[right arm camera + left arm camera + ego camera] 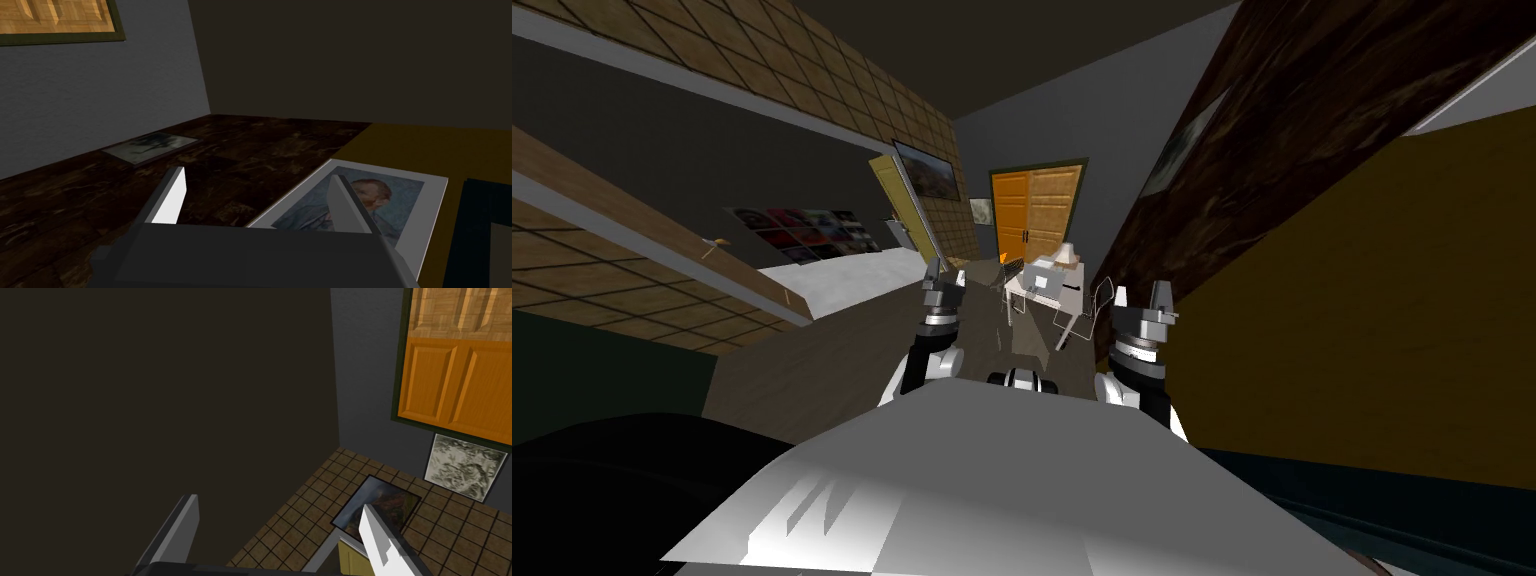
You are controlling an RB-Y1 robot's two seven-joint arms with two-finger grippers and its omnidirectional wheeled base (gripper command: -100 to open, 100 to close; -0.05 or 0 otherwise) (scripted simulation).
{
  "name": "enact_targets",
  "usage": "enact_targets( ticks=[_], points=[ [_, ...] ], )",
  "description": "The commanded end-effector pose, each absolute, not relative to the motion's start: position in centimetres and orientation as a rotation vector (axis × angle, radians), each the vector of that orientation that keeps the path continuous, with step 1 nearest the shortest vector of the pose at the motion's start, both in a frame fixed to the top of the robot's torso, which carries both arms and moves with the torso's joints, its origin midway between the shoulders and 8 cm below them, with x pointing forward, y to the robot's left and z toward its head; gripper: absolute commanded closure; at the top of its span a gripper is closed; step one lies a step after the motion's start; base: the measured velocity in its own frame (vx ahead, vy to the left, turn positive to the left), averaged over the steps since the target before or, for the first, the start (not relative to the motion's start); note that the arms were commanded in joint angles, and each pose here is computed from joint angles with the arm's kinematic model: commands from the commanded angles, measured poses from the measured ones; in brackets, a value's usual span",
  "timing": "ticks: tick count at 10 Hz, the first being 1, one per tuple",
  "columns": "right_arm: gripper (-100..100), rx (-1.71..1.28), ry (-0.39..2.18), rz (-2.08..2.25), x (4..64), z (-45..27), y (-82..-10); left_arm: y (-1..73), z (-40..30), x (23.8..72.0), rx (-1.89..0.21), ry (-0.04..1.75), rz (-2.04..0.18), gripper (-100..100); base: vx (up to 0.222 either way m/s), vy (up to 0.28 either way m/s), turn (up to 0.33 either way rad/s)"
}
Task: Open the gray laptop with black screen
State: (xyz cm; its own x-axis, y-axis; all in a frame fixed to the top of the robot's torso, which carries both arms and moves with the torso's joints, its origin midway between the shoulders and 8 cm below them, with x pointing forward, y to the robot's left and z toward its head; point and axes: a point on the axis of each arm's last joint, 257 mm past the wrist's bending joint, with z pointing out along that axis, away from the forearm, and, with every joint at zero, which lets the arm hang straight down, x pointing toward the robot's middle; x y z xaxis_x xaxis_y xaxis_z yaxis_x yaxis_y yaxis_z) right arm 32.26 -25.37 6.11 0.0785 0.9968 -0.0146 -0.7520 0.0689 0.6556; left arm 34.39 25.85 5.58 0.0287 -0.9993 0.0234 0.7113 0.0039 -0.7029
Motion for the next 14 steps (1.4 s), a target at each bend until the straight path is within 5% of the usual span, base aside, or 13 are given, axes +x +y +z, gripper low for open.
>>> enact_targets(
  ticks=[1,14],
  points=[
    [-100,0.516,0.630,1.380,32.5,5.3,-24.8,25.9,5.6,34.4,-0.634,0.582,-1.465,0,0.027,0.025,0.009],
    [-100,0.274,1.102,0.698,32.3,-2.7,-29.2,25.9,5.6,34.4,-0.635,0.582,-1.465,0,0.103,0.071,0.023]
  ],
)
